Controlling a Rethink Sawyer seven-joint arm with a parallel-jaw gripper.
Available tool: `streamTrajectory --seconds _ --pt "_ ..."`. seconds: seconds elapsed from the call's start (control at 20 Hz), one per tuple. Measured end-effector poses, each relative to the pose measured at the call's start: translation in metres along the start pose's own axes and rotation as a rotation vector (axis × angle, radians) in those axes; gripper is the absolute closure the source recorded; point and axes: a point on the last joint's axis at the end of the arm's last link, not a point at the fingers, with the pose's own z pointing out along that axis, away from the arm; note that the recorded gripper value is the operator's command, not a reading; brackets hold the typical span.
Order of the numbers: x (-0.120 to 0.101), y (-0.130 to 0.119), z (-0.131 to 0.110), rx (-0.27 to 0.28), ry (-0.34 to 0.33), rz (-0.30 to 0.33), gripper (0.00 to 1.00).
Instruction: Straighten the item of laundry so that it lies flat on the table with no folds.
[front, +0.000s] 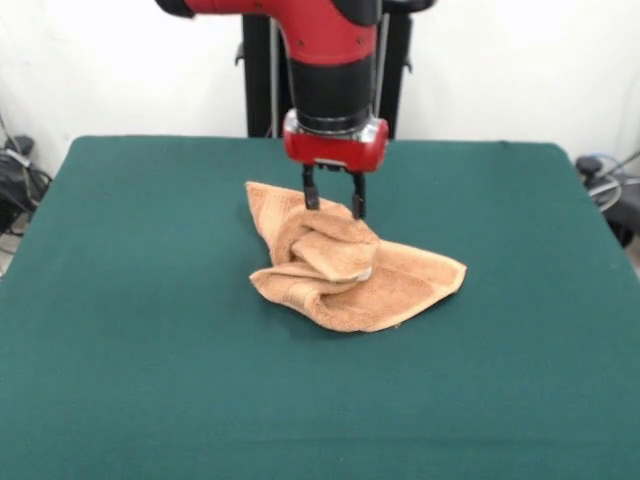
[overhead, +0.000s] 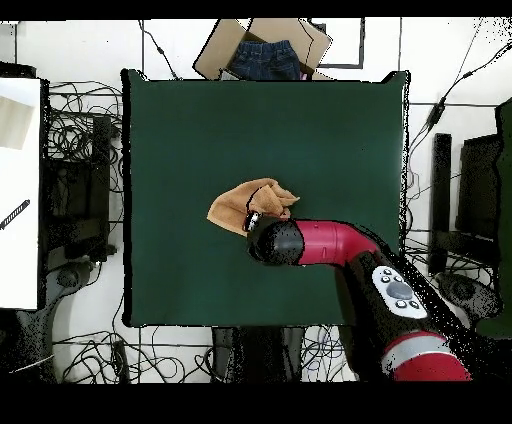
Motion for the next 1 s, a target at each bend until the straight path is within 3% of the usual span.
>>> streamTrajectory --seconds 0.45,1.0 --pt "0.009 0.003 0.026 0.01 0.018 -0.006 0.0" --pt "0.011 0.0 0.032 0.009 0.024 0.002 0.0"
